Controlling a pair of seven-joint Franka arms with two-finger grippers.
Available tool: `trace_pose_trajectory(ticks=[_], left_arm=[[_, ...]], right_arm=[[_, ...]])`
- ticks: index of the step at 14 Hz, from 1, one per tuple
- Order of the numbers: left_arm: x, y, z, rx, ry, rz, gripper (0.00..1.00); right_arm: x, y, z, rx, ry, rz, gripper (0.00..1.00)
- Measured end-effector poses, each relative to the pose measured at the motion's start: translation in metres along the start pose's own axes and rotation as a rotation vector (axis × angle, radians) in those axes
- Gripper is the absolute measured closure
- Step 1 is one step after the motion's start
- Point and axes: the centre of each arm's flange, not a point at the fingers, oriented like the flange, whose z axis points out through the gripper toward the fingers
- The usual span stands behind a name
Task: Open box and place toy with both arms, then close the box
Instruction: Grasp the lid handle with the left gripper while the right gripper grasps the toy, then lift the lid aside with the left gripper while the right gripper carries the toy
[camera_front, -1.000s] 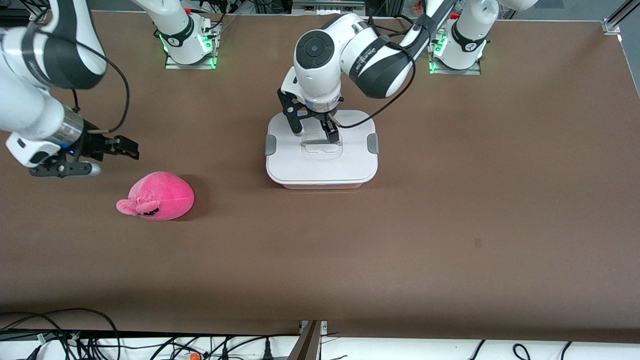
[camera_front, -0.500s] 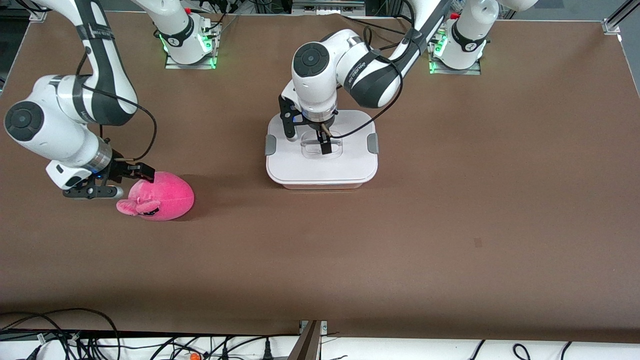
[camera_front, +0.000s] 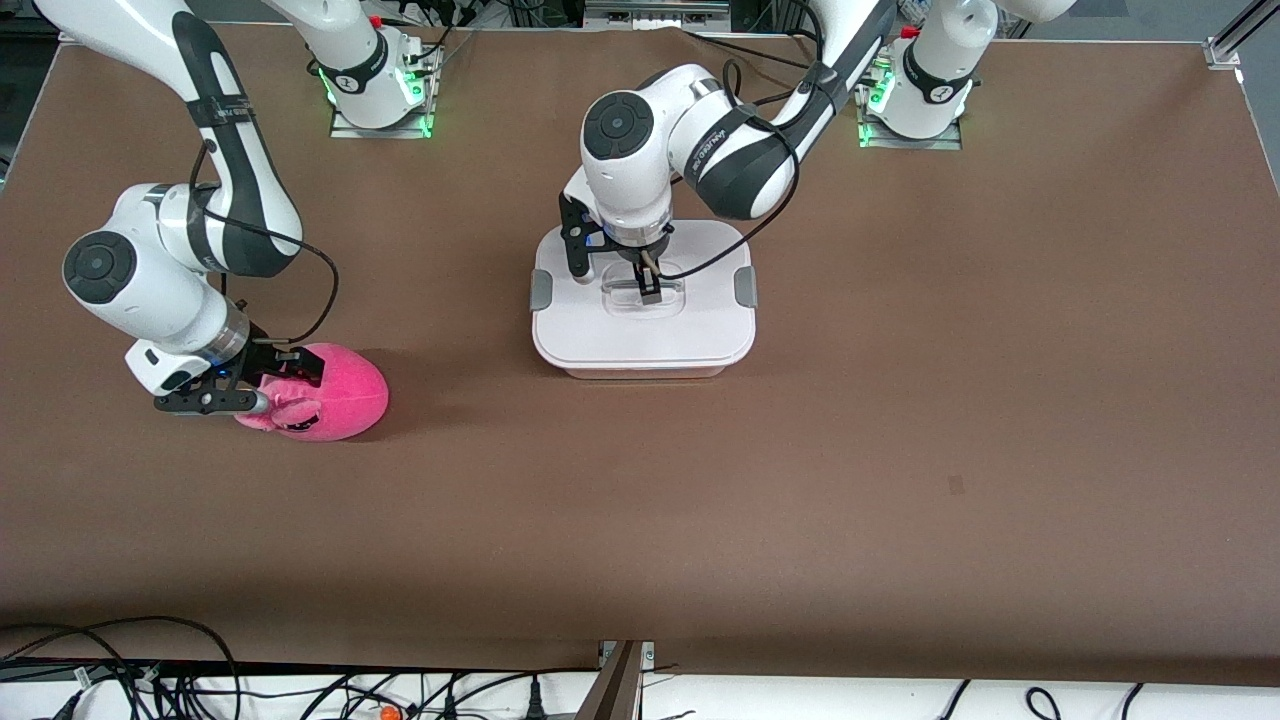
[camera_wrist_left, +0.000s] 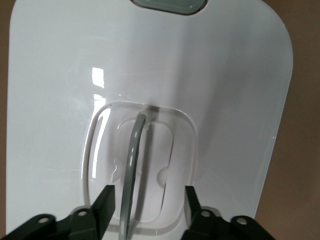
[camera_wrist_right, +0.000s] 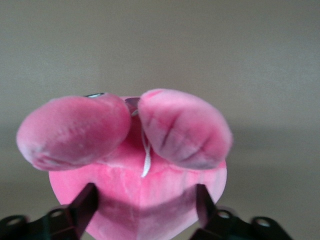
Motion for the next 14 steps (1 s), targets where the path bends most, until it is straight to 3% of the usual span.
trace_pose_trajectory(ticks=[5,7,11,14], left_arm=[[0.0,-0.001,-0.005,0.008,0.006,0.002,0.91],[0.0,-0.003,-0.01,0.012,0.007,0.005,0.93],[-0.01,-0.002,-0.053,-0.003,-0.028,-0.005,0.93],[-0.047,-0.018,-0.098,-0.022,-0.073,-0.057,0.93]], right_arm=[[0.001,0.0,-0.002,0.001,0.004,0.001,0.71],[0.003,-0.001,-0.008,0.003,0.012,-0.016,0.88],[0.009,-0.011,-0.037,0.014,-0.028,-0.067,0.91],[0.019,-0.033,-0.083,0.031,-0.06,-0.11,0.93]])
